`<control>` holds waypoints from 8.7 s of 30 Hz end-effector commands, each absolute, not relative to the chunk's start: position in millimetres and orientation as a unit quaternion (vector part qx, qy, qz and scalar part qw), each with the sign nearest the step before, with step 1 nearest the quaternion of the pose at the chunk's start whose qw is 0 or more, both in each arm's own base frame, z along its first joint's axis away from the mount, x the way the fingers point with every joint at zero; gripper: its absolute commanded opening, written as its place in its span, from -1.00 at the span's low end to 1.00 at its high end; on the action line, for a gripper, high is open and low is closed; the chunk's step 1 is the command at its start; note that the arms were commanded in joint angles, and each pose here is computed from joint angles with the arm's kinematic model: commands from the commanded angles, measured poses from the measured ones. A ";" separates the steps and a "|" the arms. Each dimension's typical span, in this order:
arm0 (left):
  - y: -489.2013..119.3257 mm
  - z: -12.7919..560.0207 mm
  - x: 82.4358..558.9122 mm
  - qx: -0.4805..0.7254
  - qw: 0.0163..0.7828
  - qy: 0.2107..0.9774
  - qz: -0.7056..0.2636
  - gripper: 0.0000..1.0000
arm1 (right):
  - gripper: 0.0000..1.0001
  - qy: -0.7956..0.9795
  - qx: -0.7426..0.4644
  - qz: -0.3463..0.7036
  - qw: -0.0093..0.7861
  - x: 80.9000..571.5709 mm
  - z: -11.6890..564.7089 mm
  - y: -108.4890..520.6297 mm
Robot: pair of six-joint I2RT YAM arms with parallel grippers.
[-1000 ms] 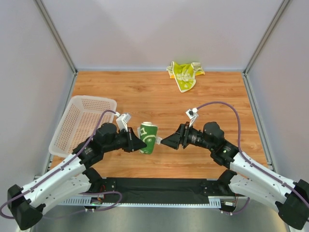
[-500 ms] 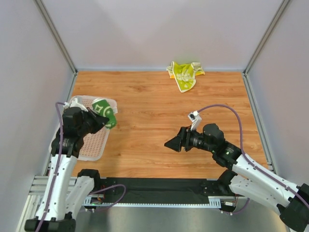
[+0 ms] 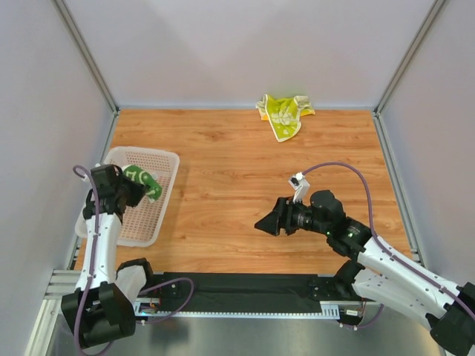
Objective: Roll the towels
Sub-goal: Place the rolled towel into the container, then move the towel to the center of the board
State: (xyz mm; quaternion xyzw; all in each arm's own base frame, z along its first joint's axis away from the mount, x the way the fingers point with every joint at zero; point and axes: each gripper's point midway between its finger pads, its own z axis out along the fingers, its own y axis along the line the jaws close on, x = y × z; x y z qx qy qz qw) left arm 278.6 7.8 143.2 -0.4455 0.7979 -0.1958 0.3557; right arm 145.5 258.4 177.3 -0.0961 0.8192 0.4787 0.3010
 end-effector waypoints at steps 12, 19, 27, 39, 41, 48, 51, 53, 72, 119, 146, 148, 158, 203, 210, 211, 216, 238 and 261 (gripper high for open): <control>43.7 123.0 313.3 -0.515 0.386 0.747 -0.167 -1.00 | 0.41 0.825 -0.130 0.456 0.307 143.9 184.8 254.2; 46.5 113.5 331.5 -0.521 0.383 0.741 -0.180 -1.00 | 0.40 0.829 -0.119 0.452 0.307 142.2 182.8 249.1; 39.3 90.2 358.3 -0.535 0.366 0.728 -0.226 -1.00 | 0.40 0.836 -0.105 0.441 0.309 137.5 176.1 237.9; 46.6 82.8 394.5 -0.552 0.418 0.664 -0.283 -1.00 | 0.40 0.846 -0.103 0.422 0.309 136.6 173.3 230.7; 46.2 85.0 399.3 -0.553 0.423 0.654 -0.294 -1.00 | 0.40 0.848 -0.104 0.419 0.307 137.0 171.4 230.9; 46.5 73.9 412.6 -0.552 0.419 0.653 -0.305 -0.94 | 0.40 0.852 -0.105 0.410 0.307 139.7 168.2 230.4; 42.1 69.5 417.7 -0.549 0.411 0.653 -0.322 -0.84 | 0.40 0.854 -0.107 0.407 0.304 141.1 166.5 232.1; 39.0 67.0 417.5 -0.547 0.406 0.656 -0.326 -0.59 | 0.40 0.855 -0.109 0.405 0.304 142.3 168.0 232.6; 36.0 87.2 389.2 -0.551 0.378 0.687 -0.286 0.35 | 0.40 0.851 -0.104 0.403 0.319 139.0 178.7 223.8; -128.1 194.1 192.4 0.046 0.374 0.898 -0.227 0.75 | 0.50 0.910 0.147 0.167 0.350 553.4 138.5 98.5; -127.0 205.3 194.2 0.049 0.403 0.884 -0.232 0.86 | -0.83 0.896 0.209 0.235 0.314 633.0 31.0 107.0; -127.0 205.3 193.6 0.049 0.403 0.884 -0.233 0.86 | -0.98 0.900 0.207 0.236 0.304 624.9 27.8 109.6; -117.3 199.7 194.8 0.028 0.402 0.891 -0.209 0.80 | -0.99 0.886 0.225 0.294 0.280 460.6 83.5 163.7; -138.9 219.5 187.8 0.077 0.389 0.908 -0.135 0.89 | 0.35 0.943 0.243 0.089 0.209 400.4 29.4 54.7; -83.3 238.4 186.2 0.055 0.438 0.897 -0.032 0.99 | -0.30 0.941 0.244 0.132 0.196 399.4 15.0 69.9; -77.8 238.8 186.3 0.048 0.444 0.894 -0.024 0.99 | -0.41 0.940 0.242 0.138 0.195 397.4 13.5 72.5; -68.7 232.8 184.9 0.030 0.457 0.888 -0.025 0.99 | -0.96 0.941 0.238 0.152 0.188 383.5 2.9 77.1; -77.5 210.9 191.7 0.053 0.421 0.904 -0.046 0.99 | -0.93 0.899 0.015 0.409 0.154 235.5 59.0 359.1; -170.6 90.1 201.5 0.015 0.236 0.961 -0.142 0.97 | 0.38 0.921 0.131 0.230 0.287 280.0 105.2 136.6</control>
